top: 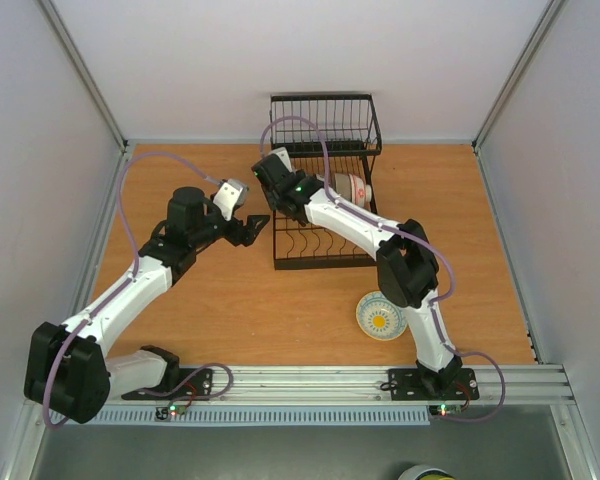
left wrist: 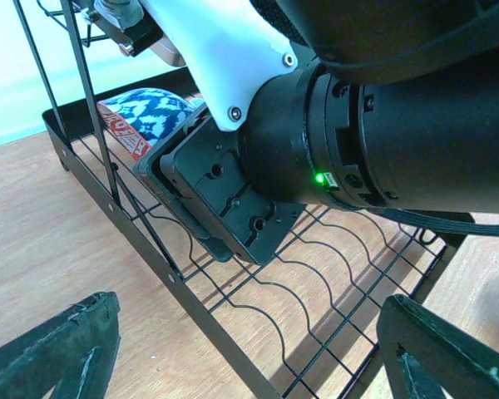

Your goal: Load the bowls into the dish rack

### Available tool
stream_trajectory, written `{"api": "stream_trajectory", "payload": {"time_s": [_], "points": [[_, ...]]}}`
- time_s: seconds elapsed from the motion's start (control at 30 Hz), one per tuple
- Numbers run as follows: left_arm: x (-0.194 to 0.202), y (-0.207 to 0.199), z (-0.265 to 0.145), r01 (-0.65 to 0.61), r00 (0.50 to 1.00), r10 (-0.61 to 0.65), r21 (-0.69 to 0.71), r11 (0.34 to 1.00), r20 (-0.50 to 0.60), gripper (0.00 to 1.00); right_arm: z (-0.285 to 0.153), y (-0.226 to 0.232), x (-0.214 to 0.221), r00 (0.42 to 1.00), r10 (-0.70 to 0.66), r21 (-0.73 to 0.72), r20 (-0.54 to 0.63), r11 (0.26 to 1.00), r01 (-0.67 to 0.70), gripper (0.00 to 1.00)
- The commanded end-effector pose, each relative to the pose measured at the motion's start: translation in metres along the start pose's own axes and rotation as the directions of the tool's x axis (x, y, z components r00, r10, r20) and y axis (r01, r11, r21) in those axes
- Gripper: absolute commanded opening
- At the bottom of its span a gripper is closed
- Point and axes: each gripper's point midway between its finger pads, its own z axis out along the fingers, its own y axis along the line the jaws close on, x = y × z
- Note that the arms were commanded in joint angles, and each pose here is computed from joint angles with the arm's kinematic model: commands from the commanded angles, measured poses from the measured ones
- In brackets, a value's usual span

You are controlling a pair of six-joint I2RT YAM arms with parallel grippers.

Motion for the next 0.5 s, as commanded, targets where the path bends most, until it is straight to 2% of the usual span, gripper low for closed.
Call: {"api": "stream_trajectory", "payload": {"time_s": [0.0, 0.3, 0.47], "points": [[-0.014, -0.001, -0.002, -0.030, 0.998, 0.030, 0.001, 1.000, 0.059, 0.84, 0.007, 0.007, 0.025, 0.999, -0.033, 0.003, -0.043, 0.999, 0.033, 0.01], [-0.014, -0.001, -0.002, -0.032, 0.998, 0.031, 0.000, 1.000, 0.061, 0.85, -0.005, 0.005, 0.047, 0.998, -0.053, 0.044, -0.029, 0.998, 0.054, 0.01], [-0.015, -0.001, -0.003, -0.031, 0.997, 0.031, -0.001, 1.000, 0.067, 0.85, -0.016, -0.002, 0.045, 0.999, -0.042, 0.065, 0.006, 0.997, 0.042, 0.01]]}}
